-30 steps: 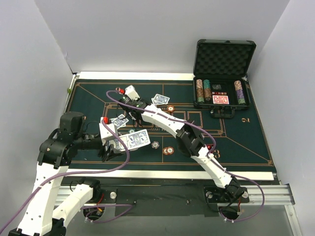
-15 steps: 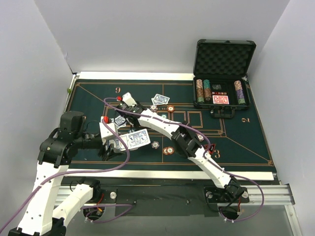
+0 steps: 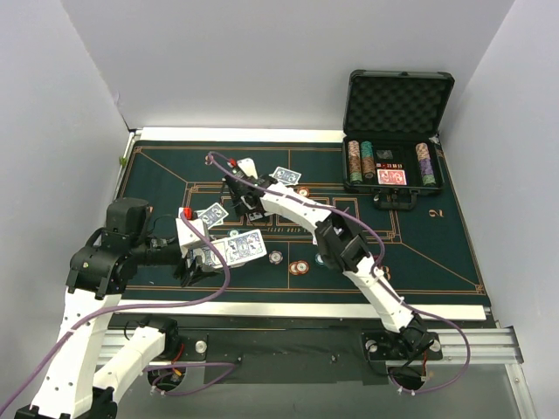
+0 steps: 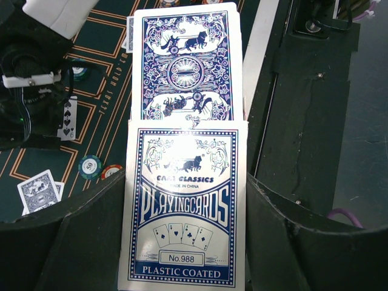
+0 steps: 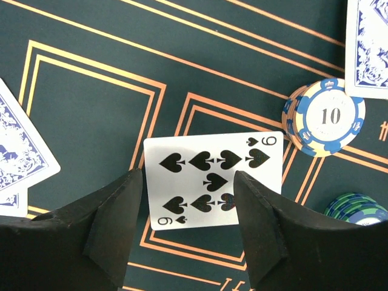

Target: Distribute texas hold em gaming equipment

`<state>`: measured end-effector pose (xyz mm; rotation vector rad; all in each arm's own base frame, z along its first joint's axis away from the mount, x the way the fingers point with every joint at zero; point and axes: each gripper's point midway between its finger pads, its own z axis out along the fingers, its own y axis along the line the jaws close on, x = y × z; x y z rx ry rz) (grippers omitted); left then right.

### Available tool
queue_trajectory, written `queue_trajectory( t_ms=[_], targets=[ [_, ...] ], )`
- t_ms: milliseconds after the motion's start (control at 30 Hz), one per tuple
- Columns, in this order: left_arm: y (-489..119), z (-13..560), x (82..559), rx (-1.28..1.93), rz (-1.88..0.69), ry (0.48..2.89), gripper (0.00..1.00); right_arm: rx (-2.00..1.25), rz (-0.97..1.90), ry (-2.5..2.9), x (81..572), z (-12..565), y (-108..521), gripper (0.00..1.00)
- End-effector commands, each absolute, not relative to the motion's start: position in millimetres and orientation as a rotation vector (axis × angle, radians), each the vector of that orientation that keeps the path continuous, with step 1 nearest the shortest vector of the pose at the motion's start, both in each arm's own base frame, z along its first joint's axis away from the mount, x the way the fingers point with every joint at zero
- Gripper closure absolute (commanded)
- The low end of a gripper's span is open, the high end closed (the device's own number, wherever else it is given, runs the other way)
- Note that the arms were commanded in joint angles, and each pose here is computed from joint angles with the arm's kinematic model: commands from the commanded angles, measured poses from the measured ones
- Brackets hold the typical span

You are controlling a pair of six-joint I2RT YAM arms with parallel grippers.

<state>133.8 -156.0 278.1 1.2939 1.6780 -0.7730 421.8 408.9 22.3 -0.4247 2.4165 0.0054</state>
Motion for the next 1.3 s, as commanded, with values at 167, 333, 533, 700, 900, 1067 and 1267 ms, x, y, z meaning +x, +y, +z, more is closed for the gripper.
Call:
queue_trajectory(
  t_ms=[167, 333, 533, 700, 900, 1067, 1267],
  targets=[
    [-159, 301, 134, 1.299, -0.748, 1.589, 0.7, -0.215, 0.356, 2.421, 423, 106, 395, 0.43],
    [-158, 302, 133, 1.298, -0.739, 1.585, 0.7, -0.138, 0.391, 2.45, 413, 119, 370, 0.43],
    [-158, 301, 132, 1.295, -0.747, 1.586, 0.7, 0.002, 0.274, 2.483, 392, 110, 319, 0.5],
    [-158, 301, 131, 1.296, -0.746, 1.582, 0.7, 0.026, 0.156, 2.554, 372, 77, 287, 0.5],
    [-158, 302, 132, 1.294, -0.745, 1.579, 0.7, 0.056, 0.089, 2.598, 376, 49, 272, 0.53],
    [-158, 301, 133, 1.29, -0.738, 1.585, 0.7, 0.095, 0.089, 2.606, 389, 33, 270, 0.65],
    [-158, 301, 135, 1.289, -0.738, 1.584, 0.7, 0.118, 0.084, 2.638, 398, 12, 269, 0.7]
  ],
)
